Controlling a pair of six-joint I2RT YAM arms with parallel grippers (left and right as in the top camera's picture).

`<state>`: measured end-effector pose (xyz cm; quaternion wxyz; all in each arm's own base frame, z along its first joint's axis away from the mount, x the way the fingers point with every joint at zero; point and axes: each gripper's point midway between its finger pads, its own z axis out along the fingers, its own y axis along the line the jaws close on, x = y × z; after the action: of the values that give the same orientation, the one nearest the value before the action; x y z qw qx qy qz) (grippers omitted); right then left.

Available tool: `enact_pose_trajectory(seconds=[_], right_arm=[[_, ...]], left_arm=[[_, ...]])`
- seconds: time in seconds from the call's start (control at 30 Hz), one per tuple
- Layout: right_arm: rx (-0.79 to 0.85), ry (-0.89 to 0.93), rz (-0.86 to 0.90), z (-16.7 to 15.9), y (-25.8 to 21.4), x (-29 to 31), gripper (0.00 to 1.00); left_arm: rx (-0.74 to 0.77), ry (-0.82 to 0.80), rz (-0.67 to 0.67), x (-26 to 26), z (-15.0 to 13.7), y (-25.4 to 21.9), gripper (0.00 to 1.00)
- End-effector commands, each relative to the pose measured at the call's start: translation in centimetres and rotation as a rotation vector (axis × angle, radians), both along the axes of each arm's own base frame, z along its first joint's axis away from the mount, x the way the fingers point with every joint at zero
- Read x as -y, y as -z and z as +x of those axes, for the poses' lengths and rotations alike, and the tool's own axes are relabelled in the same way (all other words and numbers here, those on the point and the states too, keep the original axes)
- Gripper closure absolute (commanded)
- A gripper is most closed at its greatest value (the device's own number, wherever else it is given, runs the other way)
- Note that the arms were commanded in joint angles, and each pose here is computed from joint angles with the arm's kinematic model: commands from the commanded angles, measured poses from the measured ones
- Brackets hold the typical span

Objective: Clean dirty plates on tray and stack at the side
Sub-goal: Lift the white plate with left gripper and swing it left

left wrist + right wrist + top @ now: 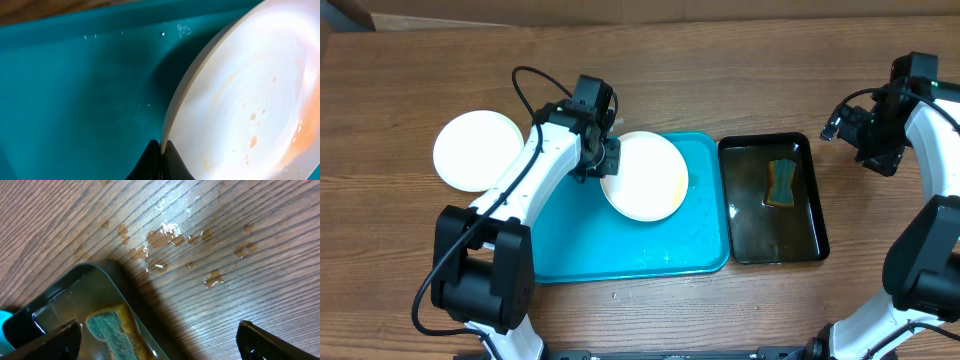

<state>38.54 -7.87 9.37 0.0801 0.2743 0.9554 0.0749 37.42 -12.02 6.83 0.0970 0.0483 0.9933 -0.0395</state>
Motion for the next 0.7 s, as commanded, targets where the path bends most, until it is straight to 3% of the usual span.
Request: enact_pose_trajectory(seconds=[0.0, 0.37, 0.67], right_arm=[[0.023, -0.003, 0.003, 0.3, -0.7, -0.2, 0.00], [0.023, -0.003, 0.003, 0.3, -0.7, -0.2, 0.00], [0.023, -0.003, 0.003, 0.3, -0.7, -0.2, 0.00]], left_arm=[[0.086, 0.027, -0.014, 0.2, 2.0, -3.8, 0.96], [0.220, 0.063, -0.045, 5.1, 3.6, -10.0, 0.96], [0.425, 0.134, 0.074, 10.9, 3.5, -13.0, 0.96]])
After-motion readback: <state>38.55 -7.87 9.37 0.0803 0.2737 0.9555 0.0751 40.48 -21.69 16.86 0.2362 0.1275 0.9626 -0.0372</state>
